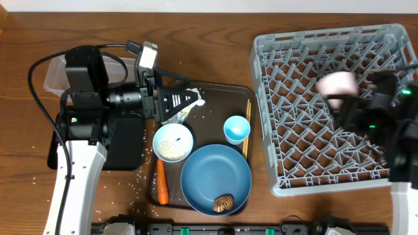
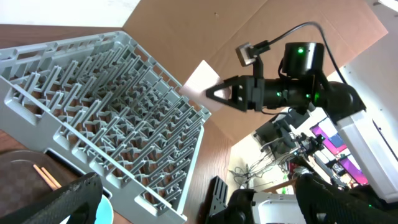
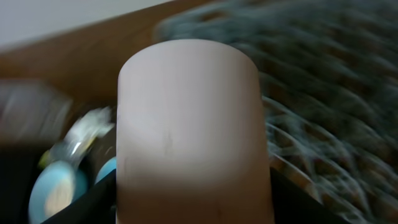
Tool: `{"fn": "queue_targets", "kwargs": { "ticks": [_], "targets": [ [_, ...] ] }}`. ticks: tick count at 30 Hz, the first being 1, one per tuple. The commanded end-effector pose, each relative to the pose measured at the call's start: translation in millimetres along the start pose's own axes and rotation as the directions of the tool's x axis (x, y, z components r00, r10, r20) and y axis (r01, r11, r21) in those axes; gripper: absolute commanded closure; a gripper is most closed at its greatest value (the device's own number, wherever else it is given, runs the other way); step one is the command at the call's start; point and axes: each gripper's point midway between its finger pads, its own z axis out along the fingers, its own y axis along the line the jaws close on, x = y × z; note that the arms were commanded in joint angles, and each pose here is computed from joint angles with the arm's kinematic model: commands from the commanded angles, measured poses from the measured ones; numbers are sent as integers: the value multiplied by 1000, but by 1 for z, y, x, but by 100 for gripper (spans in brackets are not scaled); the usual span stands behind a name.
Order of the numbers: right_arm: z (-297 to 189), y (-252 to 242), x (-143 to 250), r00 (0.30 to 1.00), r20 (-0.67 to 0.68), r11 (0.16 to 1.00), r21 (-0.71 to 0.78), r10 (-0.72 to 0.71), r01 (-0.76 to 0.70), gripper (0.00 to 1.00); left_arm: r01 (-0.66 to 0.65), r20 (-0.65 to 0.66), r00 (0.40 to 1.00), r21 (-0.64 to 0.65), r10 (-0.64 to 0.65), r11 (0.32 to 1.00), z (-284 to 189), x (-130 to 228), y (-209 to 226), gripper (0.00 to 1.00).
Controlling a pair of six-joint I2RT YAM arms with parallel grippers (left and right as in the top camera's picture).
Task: Sort waste into correct bins and load items into the dishwasher rack
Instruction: 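Carry the pink cup with the right gripper into the dish rack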
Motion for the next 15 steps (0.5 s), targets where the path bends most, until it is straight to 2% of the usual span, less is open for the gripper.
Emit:
{"fn": "queue_targets", "kwargs": {
  "ticks": [1, 3, 5, 9, 15],
  "targets": [
    [-13, -57, -5, 946, 72, 932, 165, 315, -323, 43, -27, 3, 1000, 15, 27, 1000, -2, -6, -10, 1],
    [-20, -93, 3, 855, 117, 820, 243, 506, -519, 44, -27, 3, 1000, 15, 27, 1000, -2, -6, -10, 0],
    [-24, -117, 7, 796, 150, 750, 270, 587, -604, 45, -26, 3, 1000, 15, 26, 1000, -2, -6, -10, 0],
    [-24, -149, 6, 702, 180, 658, 248, 690, -711, 45, -13, 1, 1000, 15, 13, 1000, -2, -4, -9, 0],
    [-13, -175, 8, 542, 138, 524, 150, 829, -839, 45, -3, -1, 1000, 14, 3, 1000, -2, -3, -9, 0]
  ]
}}
